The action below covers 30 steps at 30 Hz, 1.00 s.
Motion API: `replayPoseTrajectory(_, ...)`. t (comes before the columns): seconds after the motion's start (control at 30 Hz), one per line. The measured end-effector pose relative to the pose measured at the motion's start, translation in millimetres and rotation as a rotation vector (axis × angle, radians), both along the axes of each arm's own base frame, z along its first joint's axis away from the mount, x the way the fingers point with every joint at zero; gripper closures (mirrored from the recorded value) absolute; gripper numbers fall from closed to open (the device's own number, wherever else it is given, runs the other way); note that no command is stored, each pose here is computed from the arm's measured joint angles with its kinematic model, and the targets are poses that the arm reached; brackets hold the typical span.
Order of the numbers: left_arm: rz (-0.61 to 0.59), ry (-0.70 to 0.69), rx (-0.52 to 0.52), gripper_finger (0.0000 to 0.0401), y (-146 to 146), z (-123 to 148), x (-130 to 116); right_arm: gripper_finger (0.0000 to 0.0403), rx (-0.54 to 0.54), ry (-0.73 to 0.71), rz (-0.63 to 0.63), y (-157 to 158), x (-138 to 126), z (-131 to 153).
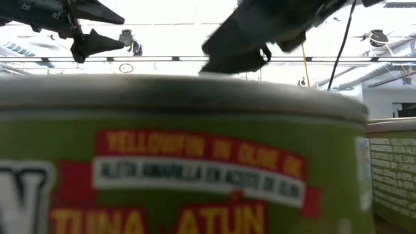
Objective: Pick & Place Food Item
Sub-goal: Put the orange into the left transparent bin
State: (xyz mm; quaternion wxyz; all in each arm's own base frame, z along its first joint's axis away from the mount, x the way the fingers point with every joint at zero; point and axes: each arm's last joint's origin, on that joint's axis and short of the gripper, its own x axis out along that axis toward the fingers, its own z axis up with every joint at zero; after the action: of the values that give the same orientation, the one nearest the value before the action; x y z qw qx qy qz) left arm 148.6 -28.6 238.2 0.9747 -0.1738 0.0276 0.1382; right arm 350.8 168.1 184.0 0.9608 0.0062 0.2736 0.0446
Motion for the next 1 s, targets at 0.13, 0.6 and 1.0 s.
replayPoseTrajectory(0.13, 0.0, 0.003, 0.005, 0.0096, 0.0, -0.2, 0.0, 0.0113, -0.005, -0.006, 0.121, 4.6, -0.5, 2.2)
replayPoseTrajectory(0.6, 0.0, 0.004, 0.011, 0.0083, 0.0, -0.2, 0.2, 0.0121, -0.172, 0.033, 0.004, -6.6, 13.6, -36.7)
replayPoseTrajectory(1.0, 0.018, 0.008, 0.017, 0.0096, 0.4, -0.7, 0.5, 0.0122, -0.253, -0.018, -0.357, -31.8, 18.9, -35.7)
